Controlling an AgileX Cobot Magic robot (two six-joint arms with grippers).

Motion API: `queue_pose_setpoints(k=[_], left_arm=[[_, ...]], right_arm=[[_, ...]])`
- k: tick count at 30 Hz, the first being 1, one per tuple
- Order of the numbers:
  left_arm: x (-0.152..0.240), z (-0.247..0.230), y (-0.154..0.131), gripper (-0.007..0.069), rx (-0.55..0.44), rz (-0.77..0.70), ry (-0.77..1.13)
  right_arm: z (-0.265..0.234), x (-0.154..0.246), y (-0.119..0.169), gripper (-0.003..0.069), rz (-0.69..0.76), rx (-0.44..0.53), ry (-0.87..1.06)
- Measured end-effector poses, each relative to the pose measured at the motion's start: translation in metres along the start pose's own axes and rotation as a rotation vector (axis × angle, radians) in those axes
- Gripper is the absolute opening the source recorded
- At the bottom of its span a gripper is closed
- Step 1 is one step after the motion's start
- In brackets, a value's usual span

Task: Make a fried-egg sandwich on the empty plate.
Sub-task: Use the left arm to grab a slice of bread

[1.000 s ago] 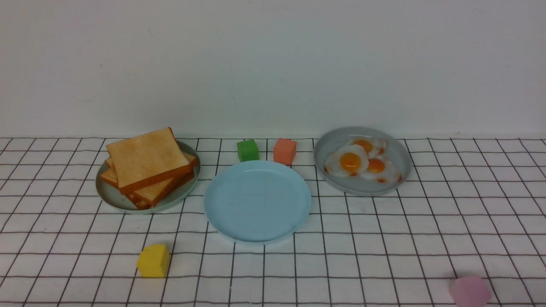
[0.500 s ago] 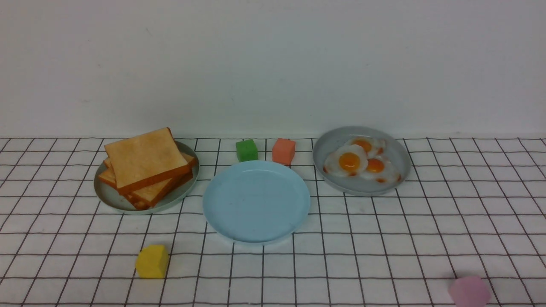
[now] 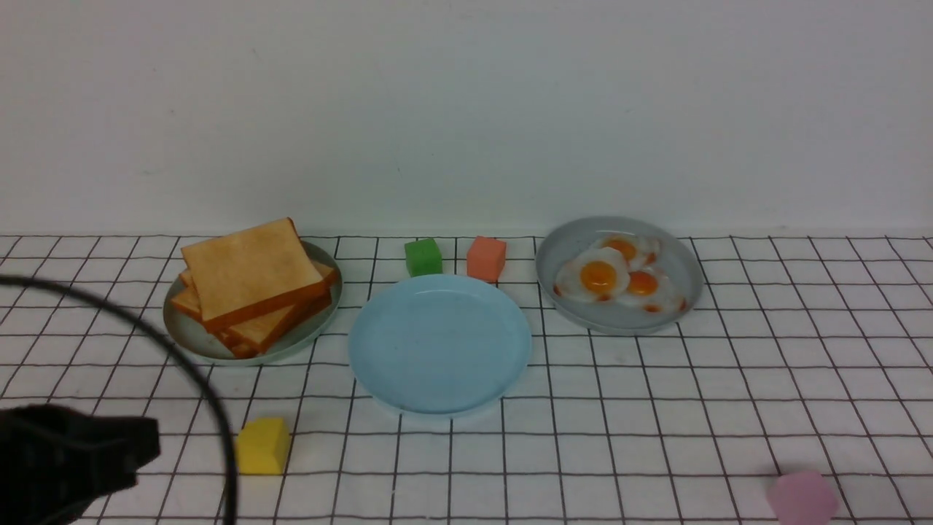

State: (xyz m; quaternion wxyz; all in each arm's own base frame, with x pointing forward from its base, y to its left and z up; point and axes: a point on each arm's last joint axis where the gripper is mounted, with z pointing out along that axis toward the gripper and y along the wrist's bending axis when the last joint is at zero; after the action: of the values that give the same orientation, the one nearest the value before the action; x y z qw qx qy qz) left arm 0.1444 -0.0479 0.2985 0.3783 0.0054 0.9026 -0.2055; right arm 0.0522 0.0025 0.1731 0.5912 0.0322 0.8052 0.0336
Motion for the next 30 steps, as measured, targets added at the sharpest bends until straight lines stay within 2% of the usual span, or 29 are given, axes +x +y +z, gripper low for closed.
queue_pose_setpoints(k=[3,7,11,12,13,16,19,21,23,25,26,27,28,29,30], left_arm=[[-0.020,0.022,-0.005,-0.0013,-0.001,0.021,0.071],[-0.027,0.042,-0.014,-0.0013,0.021,0.053,0.157],[-0.027,0.049,-0.029,-0.0013,0.057,0.122,0.251],[-0.030,0.050,-0.035,-0.0013,0.064,0.152,0.276],[-0.032,0.051,-0.037,-0.0013,0.063,0.159,0.291],[-0.038,0.056,-0.037,-0.0013,0.038,0.189,0.328],[-0.045,0.062,-0.036,-0.0013,0.000,0.231,0.336],[-0.048,0.066,-0.035,-0.0013,-0.015,0.244,0.342],[-0.057,0.077,-0.034,-0.0013,-0.045,0.275,0.357],[-0.068,0.091,-0.032,-0.0013,-0.077,0.294,0.389],[-0.070,0.092,-0.032,-0.0013,-0.079,0.294,0.389],[-0.080,0.102,-0.030,-0.0013,-0.095,0.288,0.412],[-0.088,0.110,-0.027,-0.0013,-0.105,0.285,0.427],[-0.092,0.113,-0.026,-0.0013,-0.108,0.287,0.434],[-0.107,0.127,-0.018,-0.0013,-0.122,0.293,0.444]], right_arm=[[0.000,0.000,0.000,0.0237,0.000,0.000,0.000],[0.000,-0.001,0.000,0.0237,0.019,-0.005,-0.014],[0.000,-0.006,0.004,0.0237,0.250,-0.059,-0.078],[0.000,-0.012,0.006,0.0237,0.409,-0.093,-0.134],[-0.001,-0.015,0.006,0.0237,0.501,-0.111,-0.170],[-0.003,-0.024,0.004,0.0237,0.668,-0.137,-0.259],[-0.004,-0.028,0.002,0.0237,0.752,-0.149,-0.300],[-0.005,-0.030,0.004,0.0237,0.745,-0.158,-0.290],[-0.015,-0.042,0.016,0.0215,0.622,-0.230,-0.179],[-0.031,-0.066,0.030,0.0164,0.392,-0.312,-0.067],[-0.030,-0.064,0.031,0.0158,0.374,-0.316,-0.039],[-0.039,-0.080,0.040,0.0122,0.209,-0.375,0.061],[-0.045,-0.093,0.044,0.0084,0.107,-0.416,0.122],[-0.049,-0.102,0.046,0.0078,0.068,-0.433,0.130],[-0.055,-0.122,0.051,0.0017,-0.050,-0.482,0.227]])
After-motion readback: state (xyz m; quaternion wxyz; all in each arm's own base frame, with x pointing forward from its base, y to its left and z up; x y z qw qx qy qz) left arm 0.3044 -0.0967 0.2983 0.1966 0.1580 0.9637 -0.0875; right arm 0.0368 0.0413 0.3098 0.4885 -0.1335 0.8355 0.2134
